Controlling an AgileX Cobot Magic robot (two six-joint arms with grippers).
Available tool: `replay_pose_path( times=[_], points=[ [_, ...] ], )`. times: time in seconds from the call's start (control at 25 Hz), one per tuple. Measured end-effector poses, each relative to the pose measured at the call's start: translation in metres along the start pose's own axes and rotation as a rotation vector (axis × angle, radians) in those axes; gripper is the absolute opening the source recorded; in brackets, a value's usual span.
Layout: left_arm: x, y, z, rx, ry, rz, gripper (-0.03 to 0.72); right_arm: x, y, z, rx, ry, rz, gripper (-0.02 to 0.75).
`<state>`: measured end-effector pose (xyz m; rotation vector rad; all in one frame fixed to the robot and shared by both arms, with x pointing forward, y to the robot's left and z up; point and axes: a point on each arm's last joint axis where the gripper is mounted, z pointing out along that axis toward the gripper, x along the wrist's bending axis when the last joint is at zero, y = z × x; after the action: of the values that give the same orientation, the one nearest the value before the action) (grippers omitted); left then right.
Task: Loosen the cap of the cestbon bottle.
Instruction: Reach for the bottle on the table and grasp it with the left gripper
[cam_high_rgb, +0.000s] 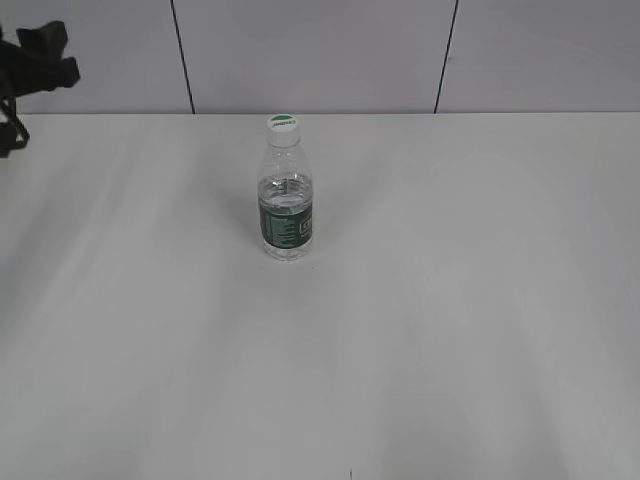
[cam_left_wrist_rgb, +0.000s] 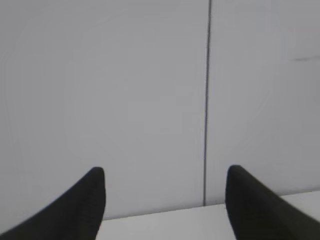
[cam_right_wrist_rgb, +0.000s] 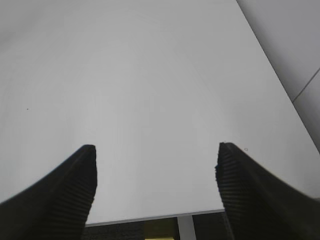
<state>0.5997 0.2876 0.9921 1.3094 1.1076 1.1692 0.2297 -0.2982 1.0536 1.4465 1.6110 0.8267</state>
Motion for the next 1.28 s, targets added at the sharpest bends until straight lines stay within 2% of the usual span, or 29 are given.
replay_pose_path(
  times=[0.24,0.44,0.56,0.72,1.04,1.28],
  points=[
    [-0.015,-0.043,0.011,-0.007,-0.148,-0.041,0.465,0.000,0.000,0.000,0.000,0.000,0.000,0.566],
    [-0.028,-0.067,0.008,-0.034,-0.283,-0.033,0.465,0.000,0.000,0.000,0.000,0.000,0.000,0.566],
    [-0.037,-0.084,-0.007,0.020,-0.360,-0.036,0.465,0.000,0.000,0.000,0.000,0.000,0.000,0.566],
    [-0.043,-0.104,-0.033,0.120,-0.400,-0.046,0.463,0.000,0.000,0.000,0.000,0.000,0.000,0.566],
    [-0.053,-0.112,-0.052,0.159,-0.616,0.033,0.352,0.000,0.000,0.000,0.000,0.000,0.000,0.566],
    [-0.065,-0.114,-0.062,0.168,-0.794,0.084,0.324,0.000,0.000,0.000,0.000,0.000,0.000,0.566]
  ],
)
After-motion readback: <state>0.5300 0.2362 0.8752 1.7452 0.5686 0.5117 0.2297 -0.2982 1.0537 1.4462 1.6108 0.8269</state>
